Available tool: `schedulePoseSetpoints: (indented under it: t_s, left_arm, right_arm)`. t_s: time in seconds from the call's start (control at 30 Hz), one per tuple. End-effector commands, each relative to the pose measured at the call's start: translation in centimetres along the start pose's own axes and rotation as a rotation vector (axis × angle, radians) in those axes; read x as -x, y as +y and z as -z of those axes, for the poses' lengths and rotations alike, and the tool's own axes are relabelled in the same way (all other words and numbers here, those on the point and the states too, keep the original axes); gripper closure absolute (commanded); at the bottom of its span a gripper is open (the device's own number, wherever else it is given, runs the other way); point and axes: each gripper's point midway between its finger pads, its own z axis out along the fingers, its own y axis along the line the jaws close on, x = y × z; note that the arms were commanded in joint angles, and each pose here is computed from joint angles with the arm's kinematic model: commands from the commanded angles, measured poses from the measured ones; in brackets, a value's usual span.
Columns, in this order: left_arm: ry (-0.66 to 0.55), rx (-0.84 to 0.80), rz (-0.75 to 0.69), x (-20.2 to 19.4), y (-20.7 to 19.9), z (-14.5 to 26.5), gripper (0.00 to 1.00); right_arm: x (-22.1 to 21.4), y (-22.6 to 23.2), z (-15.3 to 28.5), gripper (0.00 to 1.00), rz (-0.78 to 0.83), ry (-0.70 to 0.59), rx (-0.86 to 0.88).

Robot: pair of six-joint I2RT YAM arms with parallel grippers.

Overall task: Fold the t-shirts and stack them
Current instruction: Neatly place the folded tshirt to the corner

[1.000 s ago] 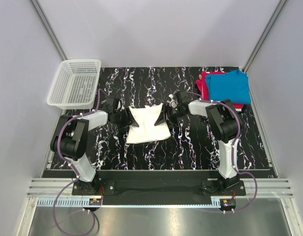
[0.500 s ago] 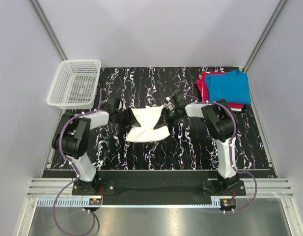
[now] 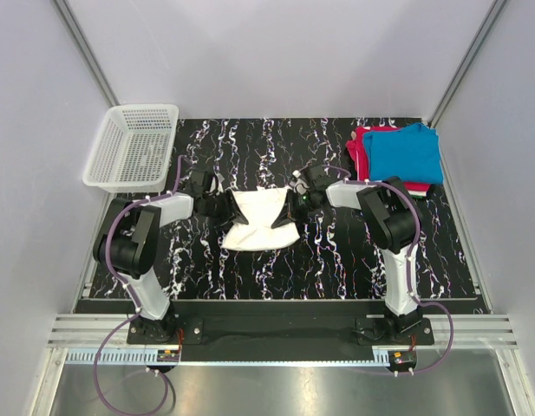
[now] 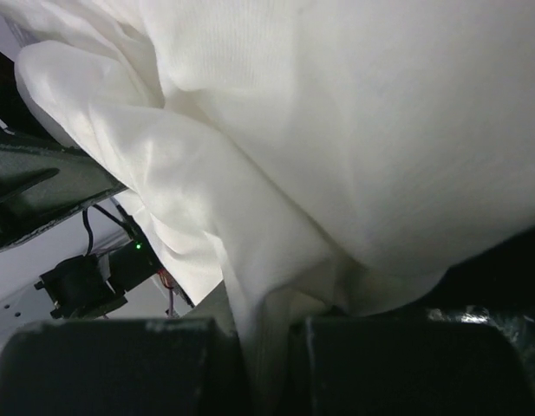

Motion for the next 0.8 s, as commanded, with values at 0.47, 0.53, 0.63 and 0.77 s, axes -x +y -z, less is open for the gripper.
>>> schedulePoseSetpoints:
  t_s: [0.47, 0.53, 0.63, 0.77]
  left_arm:
    - [0.1, 0.173, -0.074, -2.5, 1.0, 0.2, 0.43]
    - [0.11, 0.169, -0.092, -2.4, 0.0, 0.2, 0.43]
    - [0.115, 0.16, -0.116, -2.0, -1.5, -0.1, 0.43]
    - [0.122, 0.152, -0.137, -1.7, -2.8, -0.5, 0.43]
  right_arm:
    - [4.9, 0.2, 6.2, 1.0, 0.147, -0.189, -0.266]
    - [5.5, 0.6, 7.0, 1.0, 0.155, -0.203, -0.266]
    - [6.4, 0.9, 8.1, 1.0, 0.176, -0.207, -0.272]
    - [7.5, 1.1, 9.6, 1.0, 0.208, -0.215, -0.309]
